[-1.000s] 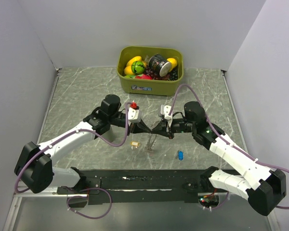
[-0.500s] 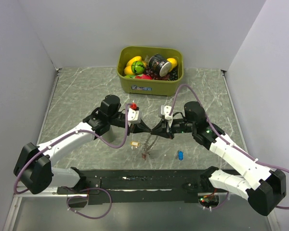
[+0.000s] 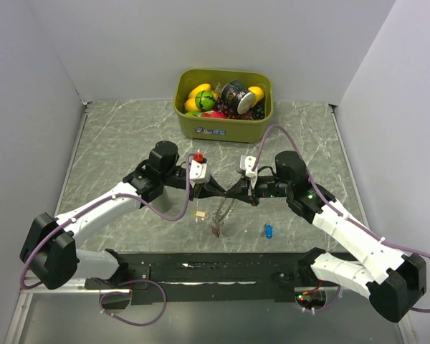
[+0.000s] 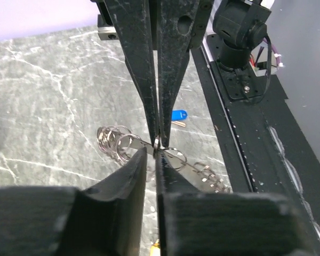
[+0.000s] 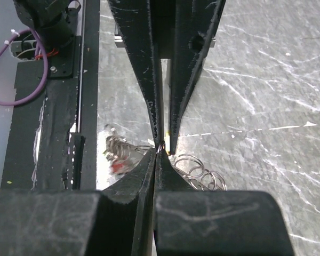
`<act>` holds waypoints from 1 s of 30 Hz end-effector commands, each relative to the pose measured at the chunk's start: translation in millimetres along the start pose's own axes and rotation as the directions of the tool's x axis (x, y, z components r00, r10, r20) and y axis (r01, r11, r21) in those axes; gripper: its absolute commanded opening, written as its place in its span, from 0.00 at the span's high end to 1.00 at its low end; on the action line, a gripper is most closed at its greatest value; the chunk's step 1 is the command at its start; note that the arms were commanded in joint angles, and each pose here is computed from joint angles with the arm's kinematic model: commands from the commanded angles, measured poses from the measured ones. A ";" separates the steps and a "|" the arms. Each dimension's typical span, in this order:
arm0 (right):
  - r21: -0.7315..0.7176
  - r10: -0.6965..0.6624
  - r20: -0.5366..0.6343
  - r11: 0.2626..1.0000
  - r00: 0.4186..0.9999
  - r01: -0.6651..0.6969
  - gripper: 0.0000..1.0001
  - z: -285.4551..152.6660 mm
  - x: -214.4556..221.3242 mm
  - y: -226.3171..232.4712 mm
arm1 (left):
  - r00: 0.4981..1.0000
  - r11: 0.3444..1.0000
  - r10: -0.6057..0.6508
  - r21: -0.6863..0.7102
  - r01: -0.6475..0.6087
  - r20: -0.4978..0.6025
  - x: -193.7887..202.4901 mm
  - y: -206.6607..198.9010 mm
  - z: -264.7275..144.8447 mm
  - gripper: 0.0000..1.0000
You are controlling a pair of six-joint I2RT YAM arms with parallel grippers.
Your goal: Put the keys on the keyring
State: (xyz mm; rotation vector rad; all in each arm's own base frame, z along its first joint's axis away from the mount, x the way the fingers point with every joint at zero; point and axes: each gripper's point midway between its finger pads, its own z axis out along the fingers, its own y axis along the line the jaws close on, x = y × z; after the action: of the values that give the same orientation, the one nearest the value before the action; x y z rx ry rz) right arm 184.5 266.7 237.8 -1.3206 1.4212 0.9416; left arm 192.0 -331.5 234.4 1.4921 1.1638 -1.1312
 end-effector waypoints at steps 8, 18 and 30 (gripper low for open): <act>-0.006 -0.065 0.078 0.998 0.995 0.066 1.00 -0.2 -27.6 0.2 | 0.996 0.997 0.080 0.018 -0.081 0.049 -19.8 0.9 2.2 0.99; 0.294 0.020 0.143 0.954 0.990 -0.062 0.31 -16.0 -33.0 -39.4 | 0.991 0.991 0.109 -0.090 -0.102 0.074 -20.6 0.8 -7.9 0.99; 0.714 0.337 0.226 0.581 0.914 -0.391 0.00 -77.8 11.3 -91.7 | 0.990 0.987 0.124 -0.108 -0.116 0.071 -21.1 -8.4 -16.1 0.99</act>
State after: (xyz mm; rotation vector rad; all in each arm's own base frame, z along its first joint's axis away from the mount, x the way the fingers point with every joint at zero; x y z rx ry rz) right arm 244.0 213.1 262.3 -0.6647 1.6180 0.6307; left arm 186.7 -318.3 229.6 1.4144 1.1646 -1.0577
